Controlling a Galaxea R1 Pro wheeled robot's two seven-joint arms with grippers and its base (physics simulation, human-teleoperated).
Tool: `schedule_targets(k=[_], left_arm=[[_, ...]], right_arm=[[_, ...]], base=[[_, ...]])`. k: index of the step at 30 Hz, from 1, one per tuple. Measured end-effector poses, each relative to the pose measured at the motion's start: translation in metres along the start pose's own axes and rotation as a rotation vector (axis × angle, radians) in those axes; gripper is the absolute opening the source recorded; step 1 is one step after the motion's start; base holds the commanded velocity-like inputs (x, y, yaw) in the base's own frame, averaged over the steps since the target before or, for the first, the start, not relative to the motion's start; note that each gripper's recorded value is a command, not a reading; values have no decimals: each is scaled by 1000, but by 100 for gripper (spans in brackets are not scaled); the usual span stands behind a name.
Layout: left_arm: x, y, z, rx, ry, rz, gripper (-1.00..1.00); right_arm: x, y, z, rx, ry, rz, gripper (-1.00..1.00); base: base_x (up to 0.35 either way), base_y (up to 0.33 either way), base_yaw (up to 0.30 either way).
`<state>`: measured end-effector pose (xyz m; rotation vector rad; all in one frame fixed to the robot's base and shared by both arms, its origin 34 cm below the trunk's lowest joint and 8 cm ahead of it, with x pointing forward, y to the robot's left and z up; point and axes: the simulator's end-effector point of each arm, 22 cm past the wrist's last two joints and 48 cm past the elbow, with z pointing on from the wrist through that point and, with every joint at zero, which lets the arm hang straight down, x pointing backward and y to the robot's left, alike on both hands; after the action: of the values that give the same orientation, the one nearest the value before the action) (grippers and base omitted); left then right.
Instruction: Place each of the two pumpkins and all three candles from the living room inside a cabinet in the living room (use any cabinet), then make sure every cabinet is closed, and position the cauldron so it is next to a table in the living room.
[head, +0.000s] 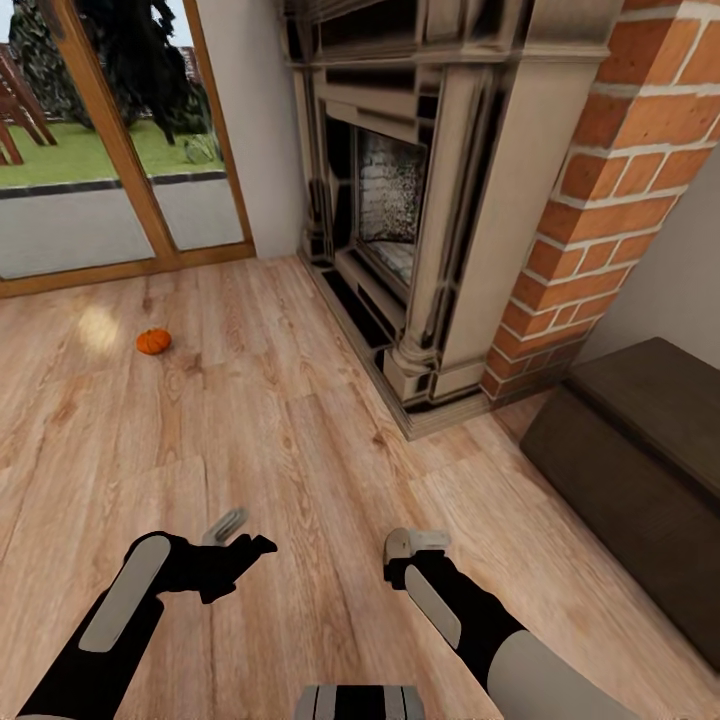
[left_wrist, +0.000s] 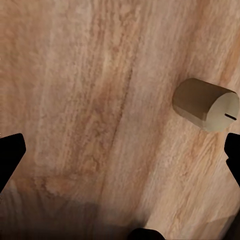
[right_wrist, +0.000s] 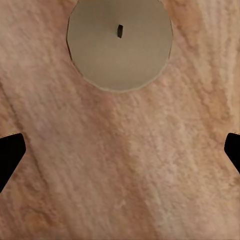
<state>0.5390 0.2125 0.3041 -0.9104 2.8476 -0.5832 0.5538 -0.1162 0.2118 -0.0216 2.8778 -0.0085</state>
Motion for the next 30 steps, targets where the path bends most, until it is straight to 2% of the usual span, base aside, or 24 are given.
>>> schedule_targets(k=[3, 4, 8, 11, 13, 17, 22, 30], left_arm=[[2, 3, 4, 1, 12, -6, 100], [3, -1, 4, 21, 19, -7, 100], [10, -29, -5, 187, 83, -3, 100], [-1, -37, -21, 291, 92, -16, 100], [-8, -35, -27, 354, 101, -40, 100], [-12, -31, -29, 391, 111, -65, 100], [-14, -28, -29, 394, 110, -71, 100], [-13, -24, -27, 387, 115, -82, 100]], right_arm=[[5, 0, 5, 0, 12, 0, 100], [5, 0, 5, 0, 12, 0, 100], [5, 0, 5, 0, 12, 0, 100], [5, 0, 5, 0, 12, 0, 100], [7, 0, 7, 0, 16, 0, 100], [10, 0, 10, 0, 23, 0, 100], [10, 0, 10, 0, 23, 0, 100], [4, 0, 10, 1, -5, 13, 100]], base=[[0, 0, 0], [0, 0, 0], [0, 0, 0], [0, 0, 0], [0, 0, 0], [0, 0, 0], [16, 0, 0], [265, 0, 0]])
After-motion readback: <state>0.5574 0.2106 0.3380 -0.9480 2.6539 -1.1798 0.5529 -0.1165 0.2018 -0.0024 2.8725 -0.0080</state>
